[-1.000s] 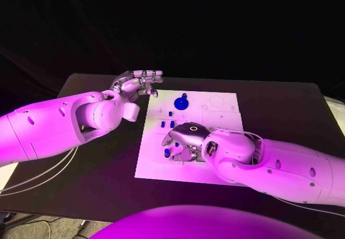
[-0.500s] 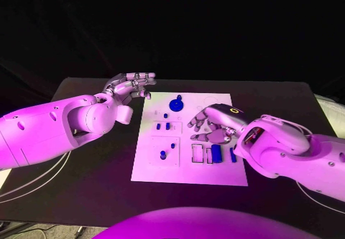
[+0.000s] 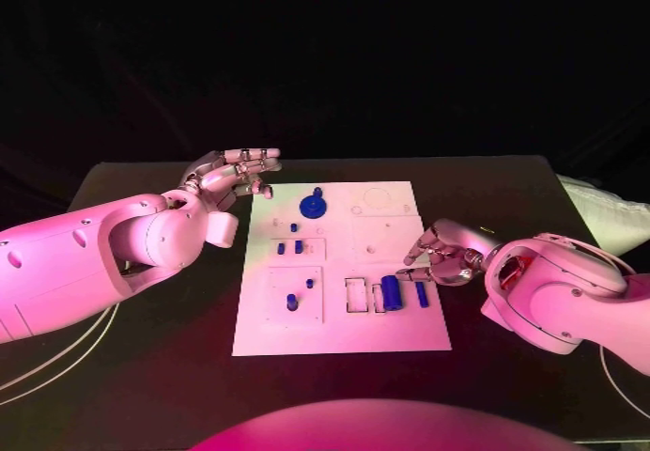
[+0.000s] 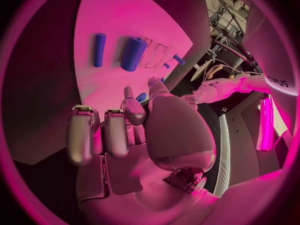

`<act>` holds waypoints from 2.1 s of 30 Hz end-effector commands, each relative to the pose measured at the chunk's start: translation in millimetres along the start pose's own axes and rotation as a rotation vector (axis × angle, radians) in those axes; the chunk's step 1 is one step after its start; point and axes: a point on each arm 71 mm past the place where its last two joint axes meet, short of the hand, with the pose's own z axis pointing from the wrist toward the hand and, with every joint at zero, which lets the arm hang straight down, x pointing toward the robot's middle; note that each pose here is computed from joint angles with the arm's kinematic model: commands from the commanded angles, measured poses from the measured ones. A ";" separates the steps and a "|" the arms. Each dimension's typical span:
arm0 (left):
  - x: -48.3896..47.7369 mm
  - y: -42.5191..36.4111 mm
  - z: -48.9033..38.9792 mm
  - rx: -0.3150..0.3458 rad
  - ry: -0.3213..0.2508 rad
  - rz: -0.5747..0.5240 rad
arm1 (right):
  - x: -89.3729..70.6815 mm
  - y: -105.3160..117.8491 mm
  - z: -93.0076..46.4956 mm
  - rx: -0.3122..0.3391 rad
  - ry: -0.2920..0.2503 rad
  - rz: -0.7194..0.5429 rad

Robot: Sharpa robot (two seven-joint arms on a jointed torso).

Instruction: Assemble the parts on the task board

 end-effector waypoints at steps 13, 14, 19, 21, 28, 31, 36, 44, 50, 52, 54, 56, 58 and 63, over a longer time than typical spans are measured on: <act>2.8 1.3 0.5 -0.002 0.025 -0.011 | 30.9 2.1 11.0 0.068 0.048 -0.026; 2.8 1.3 0.4 -0.003 0.025 -0.011 | 32.4 2.4 12.0 0.067 0.053 -0.032; 2.1 1.3 0.1 -0.003 0.024 -0.010 | 38.7 2.2 16.3 0.066 0.077 -0.067; 1.8 1.2 0.0 -0.003 0.023 -0.010 | 40.8 2.3 17.6 0.065 0.083 -0.080; 1.2 1.2 -0.5 -0.003 0.022 -0.010 | 46.1 3.8 20.3 0.058 0.106 -0.124; 0.9 1.1 -0.6 -0.004 0.022 -0.010 | 47.2 3.8 20.7 0.055 0.113 -0.143; 0.2 1.1 -1.0 -0.004 0.020 -0.010 | 47.3 3.2 21.1 0.054 0.107 -0.162; 0.3 1.1 -1.0 -0.005 0.021 -0.010 | 44.6 3.5 20.4 0.056 0.061 -0.104; 0.3 1.3 -0.9 -0.006 0.021 -0.010 | 43.8 3.5 16.3 0.098 0.046 0.092; 0.5 1.4 -0.8 -0.006 0.022 -0.010 | 44.8 4.0 15.0 0.113 0.057 0.149; 0.9 1.5 -0.6 -0.007 0.023 -0.010 | 45.7 5.1 13.9 0.122 0.066 0.190; 1.4 1.6 -0.3 -0.007 0.024 -0.011 | 46.3 6.6 13.0 0.127 0.070 0.227; 1.6 1.7 -0.2 -0.007 0.024 -0.011 | 46.0 7.7 12.4 0.128 0.066 0.247; 1.8 2.1 0.0 -0.008 0.025 -0.011 | 44.3 10.7 11.5 0.122 0.057 0.288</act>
